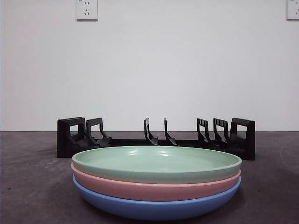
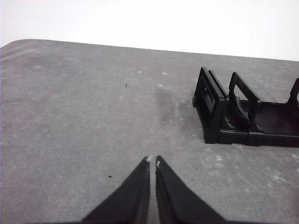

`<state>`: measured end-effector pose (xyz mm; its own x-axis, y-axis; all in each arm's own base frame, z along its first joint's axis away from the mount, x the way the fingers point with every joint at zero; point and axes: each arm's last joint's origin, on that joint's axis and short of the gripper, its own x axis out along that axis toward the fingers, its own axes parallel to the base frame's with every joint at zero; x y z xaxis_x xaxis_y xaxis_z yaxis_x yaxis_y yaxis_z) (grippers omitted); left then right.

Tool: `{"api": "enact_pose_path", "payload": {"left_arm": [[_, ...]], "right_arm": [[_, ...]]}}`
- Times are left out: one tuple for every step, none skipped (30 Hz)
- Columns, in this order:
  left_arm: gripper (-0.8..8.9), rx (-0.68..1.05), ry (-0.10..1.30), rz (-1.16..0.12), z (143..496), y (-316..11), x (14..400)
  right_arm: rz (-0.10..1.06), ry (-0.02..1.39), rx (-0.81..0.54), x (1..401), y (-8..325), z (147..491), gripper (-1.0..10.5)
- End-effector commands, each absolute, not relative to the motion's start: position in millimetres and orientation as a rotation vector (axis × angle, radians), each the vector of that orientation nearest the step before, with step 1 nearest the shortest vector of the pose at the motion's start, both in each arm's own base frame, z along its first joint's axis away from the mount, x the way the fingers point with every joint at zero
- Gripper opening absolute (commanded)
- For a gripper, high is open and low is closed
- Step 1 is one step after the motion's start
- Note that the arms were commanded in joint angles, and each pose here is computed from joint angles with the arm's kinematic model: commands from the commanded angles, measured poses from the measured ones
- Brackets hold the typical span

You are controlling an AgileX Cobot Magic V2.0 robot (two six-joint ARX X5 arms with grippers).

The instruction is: Place the plate

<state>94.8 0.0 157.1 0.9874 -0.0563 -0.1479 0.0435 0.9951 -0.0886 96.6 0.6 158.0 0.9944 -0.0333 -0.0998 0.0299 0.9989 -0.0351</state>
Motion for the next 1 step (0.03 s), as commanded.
{"api": "enact_pose_path", "payload": {"left_arm": [[0.19, -0.081, 0.177, -0.045, 150.0, 0.3, 95.5]], "right_arm": [[-0.034, 0.09, -0.039, 96.8, 0.6, 157.9, 0.2]]}}
